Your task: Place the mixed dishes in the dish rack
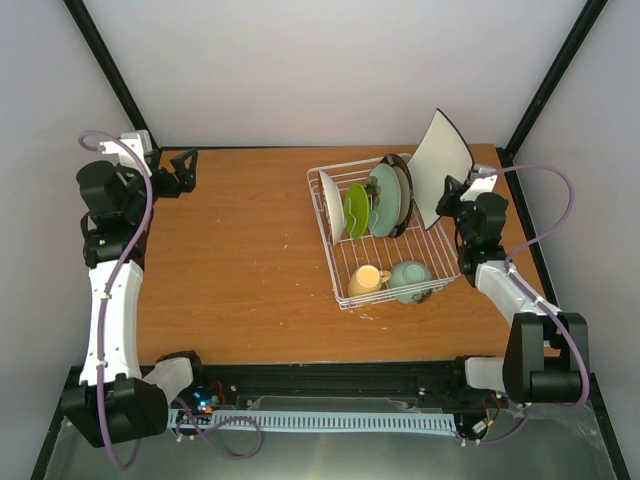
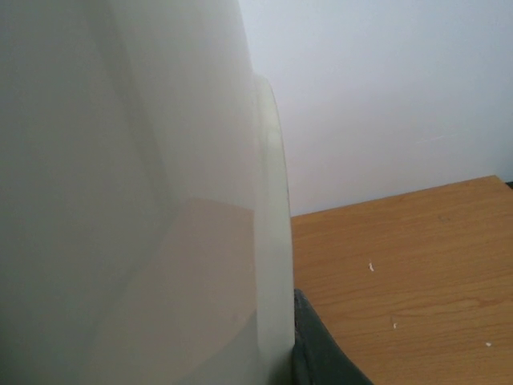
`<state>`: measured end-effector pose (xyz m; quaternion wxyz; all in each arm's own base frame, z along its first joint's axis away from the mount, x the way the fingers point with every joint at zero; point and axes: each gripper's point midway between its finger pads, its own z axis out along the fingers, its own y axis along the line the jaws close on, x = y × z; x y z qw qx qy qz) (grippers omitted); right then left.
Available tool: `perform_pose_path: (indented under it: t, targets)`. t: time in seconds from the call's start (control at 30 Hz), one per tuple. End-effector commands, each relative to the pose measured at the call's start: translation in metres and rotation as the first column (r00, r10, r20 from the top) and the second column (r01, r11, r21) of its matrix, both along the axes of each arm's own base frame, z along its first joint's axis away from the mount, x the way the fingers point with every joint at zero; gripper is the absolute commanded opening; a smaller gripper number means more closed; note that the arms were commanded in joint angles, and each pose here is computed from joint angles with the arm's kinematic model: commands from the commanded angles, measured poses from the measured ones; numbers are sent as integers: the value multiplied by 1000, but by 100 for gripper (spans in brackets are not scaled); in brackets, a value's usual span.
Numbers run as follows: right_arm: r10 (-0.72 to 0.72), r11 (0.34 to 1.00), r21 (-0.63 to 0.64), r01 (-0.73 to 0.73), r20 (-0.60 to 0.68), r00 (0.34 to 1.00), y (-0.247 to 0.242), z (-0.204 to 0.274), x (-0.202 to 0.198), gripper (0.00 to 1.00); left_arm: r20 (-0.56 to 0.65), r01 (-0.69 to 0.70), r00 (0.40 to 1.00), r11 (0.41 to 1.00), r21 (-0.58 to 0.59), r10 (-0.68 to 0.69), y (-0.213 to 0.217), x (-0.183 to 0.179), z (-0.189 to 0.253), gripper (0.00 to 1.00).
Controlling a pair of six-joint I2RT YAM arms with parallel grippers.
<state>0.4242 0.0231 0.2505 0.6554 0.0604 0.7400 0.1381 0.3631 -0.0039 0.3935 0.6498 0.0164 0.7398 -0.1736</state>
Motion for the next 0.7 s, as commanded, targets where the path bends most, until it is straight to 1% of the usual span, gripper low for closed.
perform_pose_path:
  t: [0.0, 0.43, 0.67]
  targets:
    - [-17, 999, -41, 31, 304, 953, -5, 84, 1, 3, 39, 13, 999, 1000, 11, -13, -2, 3, 13, 100]
    - [5, 997, -73, 11, 220, 976, 3, 36, 27, 3, 13, 16, 1000, 1000, 22, -17, 1, 15, 5, 100]
    - [32, 997, -75, -19, 181, 983, 15, 11, 48, 3, 11, 15, 1000, 999, 30, -15, 3, 23, 8, 100]
